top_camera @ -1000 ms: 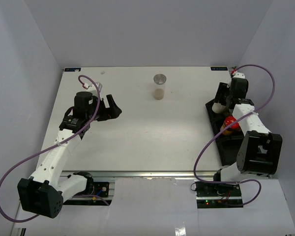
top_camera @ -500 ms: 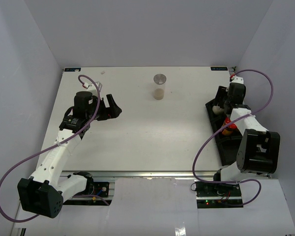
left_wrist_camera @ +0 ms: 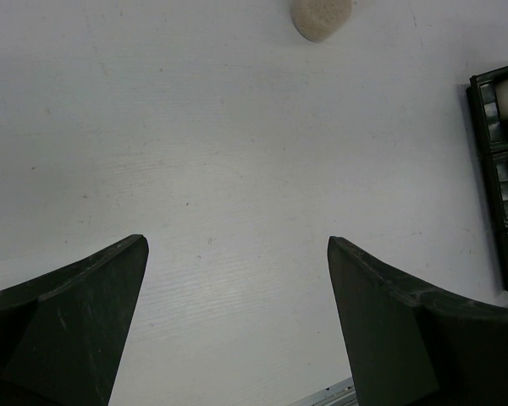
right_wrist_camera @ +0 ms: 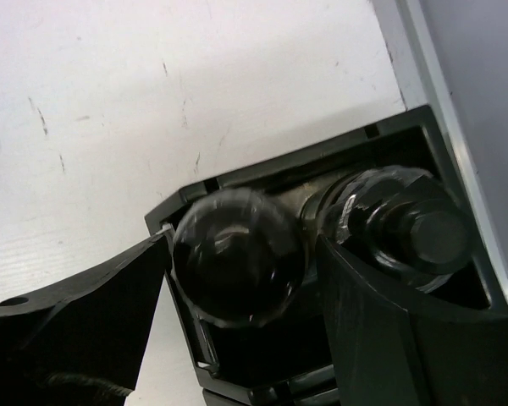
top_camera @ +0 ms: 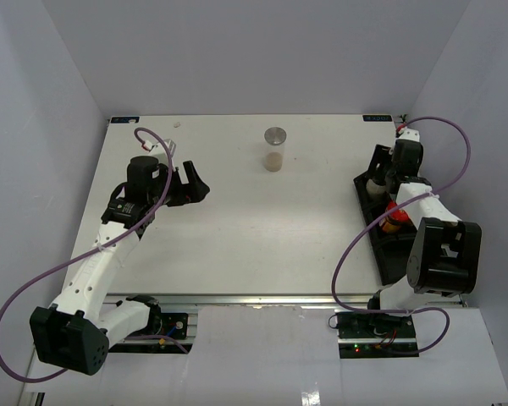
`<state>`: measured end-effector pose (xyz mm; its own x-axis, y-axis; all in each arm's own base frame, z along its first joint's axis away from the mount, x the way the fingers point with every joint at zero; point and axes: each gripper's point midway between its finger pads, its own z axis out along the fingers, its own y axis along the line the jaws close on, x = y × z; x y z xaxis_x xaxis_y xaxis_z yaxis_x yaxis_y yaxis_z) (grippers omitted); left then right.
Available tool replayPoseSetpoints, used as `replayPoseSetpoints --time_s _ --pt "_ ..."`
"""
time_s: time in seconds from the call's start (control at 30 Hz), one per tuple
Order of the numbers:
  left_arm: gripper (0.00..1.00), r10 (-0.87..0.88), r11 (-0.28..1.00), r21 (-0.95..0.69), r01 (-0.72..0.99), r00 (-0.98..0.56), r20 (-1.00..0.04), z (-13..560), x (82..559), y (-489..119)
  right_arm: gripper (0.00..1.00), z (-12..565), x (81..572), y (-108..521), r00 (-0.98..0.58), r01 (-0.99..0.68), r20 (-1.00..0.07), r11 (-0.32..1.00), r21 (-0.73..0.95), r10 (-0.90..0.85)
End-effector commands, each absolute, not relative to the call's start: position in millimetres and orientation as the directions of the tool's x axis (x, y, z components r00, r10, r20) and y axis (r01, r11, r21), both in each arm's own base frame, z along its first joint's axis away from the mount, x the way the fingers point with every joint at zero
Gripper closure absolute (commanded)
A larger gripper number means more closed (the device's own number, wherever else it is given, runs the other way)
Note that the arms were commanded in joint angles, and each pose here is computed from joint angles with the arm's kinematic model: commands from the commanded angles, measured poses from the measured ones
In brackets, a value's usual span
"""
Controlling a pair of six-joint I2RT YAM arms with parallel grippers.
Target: Organize the condiment bottles
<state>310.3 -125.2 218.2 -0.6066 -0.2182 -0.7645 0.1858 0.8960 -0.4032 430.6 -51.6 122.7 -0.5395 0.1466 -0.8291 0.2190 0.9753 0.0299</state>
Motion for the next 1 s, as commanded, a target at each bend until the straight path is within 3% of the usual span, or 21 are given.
replayPoseSetpoints --time_s 0.0,0.23,0.4,0.57,0.73,0.97 --pt "0.02 -0.218 0.891 -0.399 0.215 -0.568 -0.794 240 314 -126 0.15 166 452 -58 -0.438 0.227 -0.889 0.973 0.033 0.132" --pt "0.02 -0.219 0.897 -0.390 0.207 -0.558 -0.800 245 316 -123 0.13 182 447 -58 -0.480 0.217 -0.869 0.976 0.016 0.121" --pt "0.02 -0.230 0.909 -0.379 0.174 -0.549 -0.804 247 322 -118 0.08 252 444 -33 -0.403 0.115 -0.910 0.992 0.057 0.099" --pt "0.02 -0.216 0.891 -0.403 0.207 -0.590 -0.778 242 319 -128 0.07 311 451 45 -0.305 -0.154 -0.952 0.985 0.080 0.030" --pt "0.02 -0.208 0.885 -0.406 0.228 -0.585 -0.784 241 311 -128 0.00 342 455 147 -0.215 -0.470 -0.976 0.879 0.079 -0.027" --pt "0.02 -0.195 0.886 -0.398 0.239 -0.586 -0.787 242 301 -127 0.06 345 480 224 -0.193 -0.617 -0.975 0.787 0.032 -0.111"
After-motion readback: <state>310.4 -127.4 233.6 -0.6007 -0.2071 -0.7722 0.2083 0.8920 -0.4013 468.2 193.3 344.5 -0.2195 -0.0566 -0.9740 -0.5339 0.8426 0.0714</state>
